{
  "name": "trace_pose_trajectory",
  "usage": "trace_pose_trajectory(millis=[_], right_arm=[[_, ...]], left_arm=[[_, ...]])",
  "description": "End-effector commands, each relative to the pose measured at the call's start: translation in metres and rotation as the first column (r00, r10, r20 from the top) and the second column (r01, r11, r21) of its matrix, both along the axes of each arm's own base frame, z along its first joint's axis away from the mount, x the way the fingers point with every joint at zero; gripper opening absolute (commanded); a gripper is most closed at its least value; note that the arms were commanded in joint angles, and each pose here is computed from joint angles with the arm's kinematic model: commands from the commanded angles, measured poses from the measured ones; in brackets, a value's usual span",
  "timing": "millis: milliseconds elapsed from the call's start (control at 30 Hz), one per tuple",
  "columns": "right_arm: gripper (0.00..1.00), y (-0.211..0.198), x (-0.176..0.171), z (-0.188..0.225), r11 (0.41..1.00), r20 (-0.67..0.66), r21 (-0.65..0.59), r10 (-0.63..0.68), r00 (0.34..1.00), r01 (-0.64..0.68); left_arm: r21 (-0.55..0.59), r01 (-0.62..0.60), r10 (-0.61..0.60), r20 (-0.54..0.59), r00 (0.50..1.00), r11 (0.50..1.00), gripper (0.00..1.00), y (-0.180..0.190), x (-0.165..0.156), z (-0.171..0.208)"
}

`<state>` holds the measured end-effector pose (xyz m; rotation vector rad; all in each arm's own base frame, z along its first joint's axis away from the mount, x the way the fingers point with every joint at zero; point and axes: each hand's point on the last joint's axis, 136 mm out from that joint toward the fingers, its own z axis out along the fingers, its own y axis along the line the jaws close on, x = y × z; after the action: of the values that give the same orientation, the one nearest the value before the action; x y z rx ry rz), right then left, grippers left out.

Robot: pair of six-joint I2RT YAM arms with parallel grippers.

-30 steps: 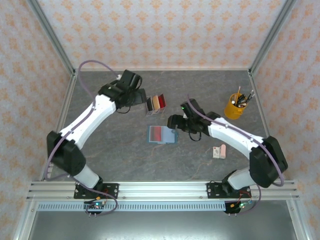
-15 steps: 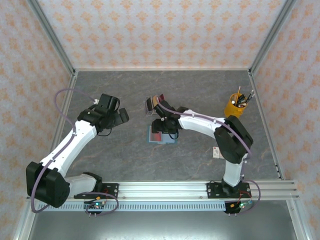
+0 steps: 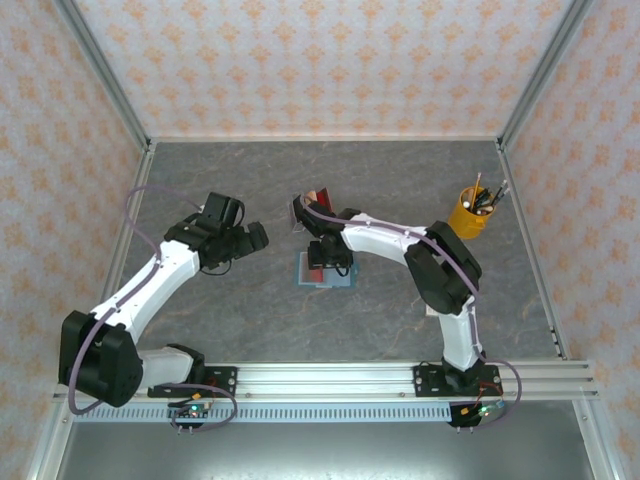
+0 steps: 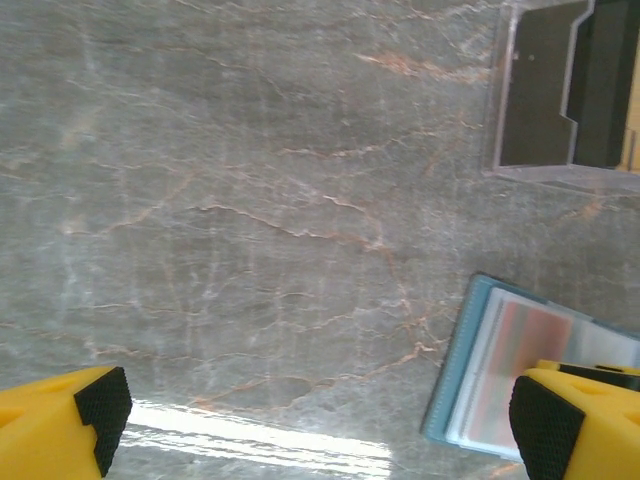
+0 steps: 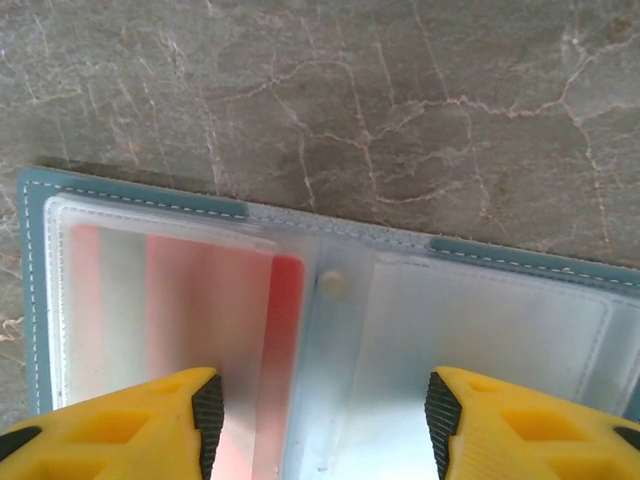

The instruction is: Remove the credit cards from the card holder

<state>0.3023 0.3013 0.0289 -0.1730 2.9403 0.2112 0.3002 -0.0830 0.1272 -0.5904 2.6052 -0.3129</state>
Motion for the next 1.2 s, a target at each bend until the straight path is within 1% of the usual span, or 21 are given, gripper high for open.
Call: trace_pose_trajectory(millis=[0,100,167,267,367,500,600,667,867,1167], right_arm=[[0.57,-0.017,-0.006,-0.016,0.993,-0.028,-0.114,0.01,1.0,-0.013],[0.54,-0.021,-0.009,-0.024,0.991,-0.043,-0.136,0.01,0.999,-0.016],[0.5,-0.023,-0.011,-0.028,0.989,-0.049,-0.145,0.011,0.999,-0.018],[0.46,-0.024,-0.014,-0.033,0.989,-0.06,-0.147,0.018,0.998,-0.026],[0.44,-0.027,-0.017,-0.036,0.988,-0.067,-0.152,0.027,0.997,-0.037],[0.41,-0.03,-0.02,-0.04,0.987,-0.07,-0.152,0.034,0.997,-0.044],[0.39,-0.031,-0.022,-0.042,0.989,-0.076,-0.141,0.04,0.996,-0.05],[0.39,-0.029,-0.024,-0.043,0.991,-0.081,-0.124,0.046,0.996,-0.056],[0.37,-0.027,-0.026,-0.043,0.995,-0.089,-0.08,0.049,0.995,-0.057],[0.36,-0.027,-0.027,-0.043,0.998,-0.096,-0.035,0.043,0.994,-0.047]], left_arm=[[-0.077,0.032,-0.032,-0.006,0.999,0.997,1.0,-0.014,0.004,-0.009],[-0.131,0.056,-0.059,-0.016,0.998,0.99,0.99,-0.025,0.005,-0.015],[-0.168,0.072,-0.077,-0.023,0.997,0.983,0.98,-0.032,0.005,-0.019],[-0.233,0.092,-0.101,-0.028,0.995,0.968,0.94,-0.045,0.005,-0.026],[-0.301,0.123,-0.139,-0.035,0.99,0.946,0.82,-0.06,0.005,-0.032],[-0.342,0.162,-0.192,-0.056,0.98,0.925,0.61,-0.079,0.005,-0.041],[-0.355,0.196,-0.234,-0.069,0.97,0.914,0.5,-0.094,0.005,-0.047],[-0.364,0.218,-0.261,-0.072,0.963,0.906,0.46,-0.105,0.005,-0.049],[-0.396,0.24,-0.294,-0.081,0.952,0.886,0.39,-0.129,0.01,-0.06],[-0.406,0.238,-0.301,-0.099,0.948,0.883,0.34,-0.138,0.019,-0.069]])
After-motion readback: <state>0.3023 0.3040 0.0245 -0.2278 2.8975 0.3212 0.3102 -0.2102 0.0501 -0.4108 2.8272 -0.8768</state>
